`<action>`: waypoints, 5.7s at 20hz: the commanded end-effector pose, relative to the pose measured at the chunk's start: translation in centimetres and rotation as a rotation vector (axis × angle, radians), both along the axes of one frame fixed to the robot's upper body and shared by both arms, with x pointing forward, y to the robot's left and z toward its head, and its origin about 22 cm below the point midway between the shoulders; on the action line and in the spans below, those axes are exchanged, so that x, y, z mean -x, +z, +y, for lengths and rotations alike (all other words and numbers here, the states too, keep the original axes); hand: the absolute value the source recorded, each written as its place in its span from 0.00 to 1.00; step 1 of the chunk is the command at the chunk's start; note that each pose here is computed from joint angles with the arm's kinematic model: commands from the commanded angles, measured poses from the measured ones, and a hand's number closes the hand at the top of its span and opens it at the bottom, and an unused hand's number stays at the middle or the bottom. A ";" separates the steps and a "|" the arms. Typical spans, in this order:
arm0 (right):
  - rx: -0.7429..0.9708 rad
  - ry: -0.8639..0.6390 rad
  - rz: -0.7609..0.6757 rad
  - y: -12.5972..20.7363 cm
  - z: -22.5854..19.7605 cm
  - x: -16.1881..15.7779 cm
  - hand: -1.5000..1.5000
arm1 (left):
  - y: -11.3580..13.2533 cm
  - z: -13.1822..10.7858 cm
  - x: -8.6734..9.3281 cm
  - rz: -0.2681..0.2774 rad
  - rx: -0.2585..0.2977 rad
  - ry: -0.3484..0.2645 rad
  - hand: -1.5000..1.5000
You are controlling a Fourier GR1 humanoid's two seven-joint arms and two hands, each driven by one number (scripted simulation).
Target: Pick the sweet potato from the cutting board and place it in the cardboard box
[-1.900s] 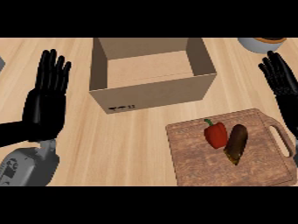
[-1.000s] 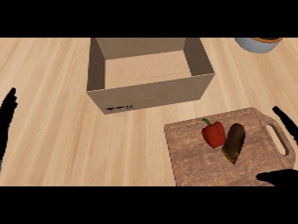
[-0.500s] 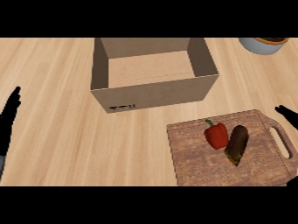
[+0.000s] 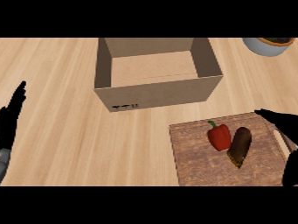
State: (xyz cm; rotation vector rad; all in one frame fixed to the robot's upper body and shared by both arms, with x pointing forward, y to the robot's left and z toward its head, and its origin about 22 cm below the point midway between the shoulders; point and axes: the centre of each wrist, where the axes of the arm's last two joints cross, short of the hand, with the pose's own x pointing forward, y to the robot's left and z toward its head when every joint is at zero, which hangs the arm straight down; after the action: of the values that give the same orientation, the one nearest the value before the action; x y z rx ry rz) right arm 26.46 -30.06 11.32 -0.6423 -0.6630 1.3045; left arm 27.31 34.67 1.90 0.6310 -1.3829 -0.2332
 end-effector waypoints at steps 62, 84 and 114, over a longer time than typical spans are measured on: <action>0.018 -0.428 -0.532 -7.8 13.8 0.5 1.00 | -0.4 1.8 2.5 0.021 0.001 0.062 0.50; -0.146 -0.298 -1.062 8.2 23.2 -2.2 1.00 | 0.4 1.8 0.2 -0.005 -0.006 0.022 0.50; -0.380 -0.694 -0.847 2.9 22.1 -19.4 0.00 | -0.6 -1.4 -0.2 -0.027 0.012 -0.048 0.50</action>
State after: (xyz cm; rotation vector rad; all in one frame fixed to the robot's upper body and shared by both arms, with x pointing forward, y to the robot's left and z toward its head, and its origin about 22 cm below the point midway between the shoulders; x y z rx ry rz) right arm 45.49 -7.30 15.32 -1.0599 -1.2577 0.2729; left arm 27.87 33.85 1.81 0.6087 -1.4185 -0.2554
